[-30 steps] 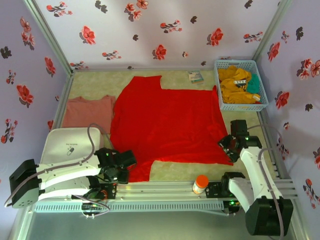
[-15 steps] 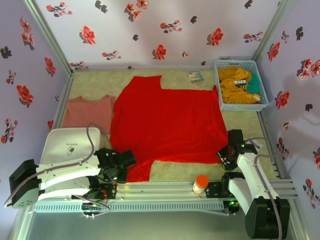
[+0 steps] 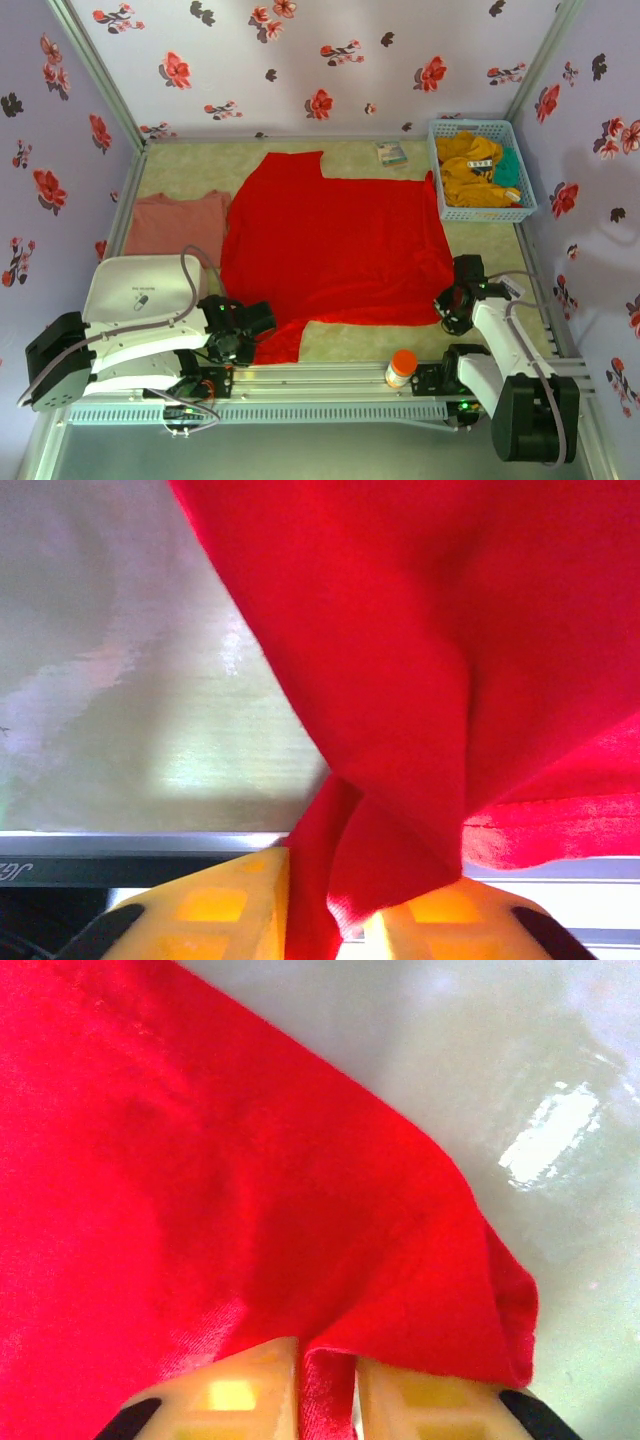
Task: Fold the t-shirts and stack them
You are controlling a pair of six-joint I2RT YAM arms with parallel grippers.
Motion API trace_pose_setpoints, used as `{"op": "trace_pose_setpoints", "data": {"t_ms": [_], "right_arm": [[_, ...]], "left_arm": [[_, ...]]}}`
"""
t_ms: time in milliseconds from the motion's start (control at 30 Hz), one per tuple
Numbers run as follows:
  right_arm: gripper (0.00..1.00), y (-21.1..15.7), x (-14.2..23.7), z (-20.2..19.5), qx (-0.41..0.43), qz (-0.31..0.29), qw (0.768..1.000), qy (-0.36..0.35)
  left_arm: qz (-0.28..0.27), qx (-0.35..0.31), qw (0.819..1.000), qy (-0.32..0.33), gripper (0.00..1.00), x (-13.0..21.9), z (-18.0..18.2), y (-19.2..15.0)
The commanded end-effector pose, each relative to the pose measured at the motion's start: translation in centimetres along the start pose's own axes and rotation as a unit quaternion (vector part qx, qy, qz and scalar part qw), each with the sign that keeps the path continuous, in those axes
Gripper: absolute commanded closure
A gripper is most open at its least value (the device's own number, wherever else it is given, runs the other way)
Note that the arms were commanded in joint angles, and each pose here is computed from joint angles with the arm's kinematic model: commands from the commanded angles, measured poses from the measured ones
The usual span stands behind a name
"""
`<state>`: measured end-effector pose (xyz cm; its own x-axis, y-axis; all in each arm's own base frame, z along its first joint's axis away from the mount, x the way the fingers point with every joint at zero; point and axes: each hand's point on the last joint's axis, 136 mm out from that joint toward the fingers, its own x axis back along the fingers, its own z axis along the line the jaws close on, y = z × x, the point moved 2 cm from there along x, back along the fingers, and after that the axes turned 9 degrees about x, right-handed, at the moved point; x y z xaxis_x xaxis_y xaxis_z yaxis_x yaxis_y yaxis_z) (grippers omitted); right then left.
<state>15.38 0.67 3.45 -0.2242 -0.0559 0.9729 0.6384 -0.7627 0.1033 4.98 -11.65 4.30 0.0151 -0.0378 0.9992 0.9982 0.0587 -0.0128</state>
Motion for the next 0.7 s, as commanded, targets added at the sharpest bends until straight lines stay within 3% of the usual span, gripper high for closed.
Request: {"op": "trace_pose_setpoints", "data": {"t_ms": [0,100,167,233,533,667], "right_arm": [[0.91,-0.1,-0.5,-0.1,-0.002,0.006,1.0,-0.002],[1.0,-0.2,-0.7,0.1,-0.001,0.011,1.0,0.003],[1.0,-0.1,-0.6,0.2,0.002,0.008,1.0,0.005],[1.0,0.1,-0.2,0.4,0.007,0.004,1.0,0.005],[1.0,0.4,0.0,0.7,0.011,-0.002,1.0,0.014],[1.0,0.5,0.2,0.9,0.011,-0.002,1.0,0.016]], "left_arm": [[-0.013,-0.007,1.0,0.012,0.77,0.5,0.2,0.3],[-0.011,-0.007,1.0,0.012,0.71,1.0,0.2,0.3],[-0.005,-0.01,1.0,0.009,0.53,1.3,0.2,0.1],[0.008,-0.016,1.0,0.007,0.46,1.6,0.3,-0.4],[0.028,-0.032,0.999,0.006,0.42,1.7,-0.1,-1.0],[0.025,-0.032,0.999,0.017,0.48,0.8,-0.5,-0.7]]}}
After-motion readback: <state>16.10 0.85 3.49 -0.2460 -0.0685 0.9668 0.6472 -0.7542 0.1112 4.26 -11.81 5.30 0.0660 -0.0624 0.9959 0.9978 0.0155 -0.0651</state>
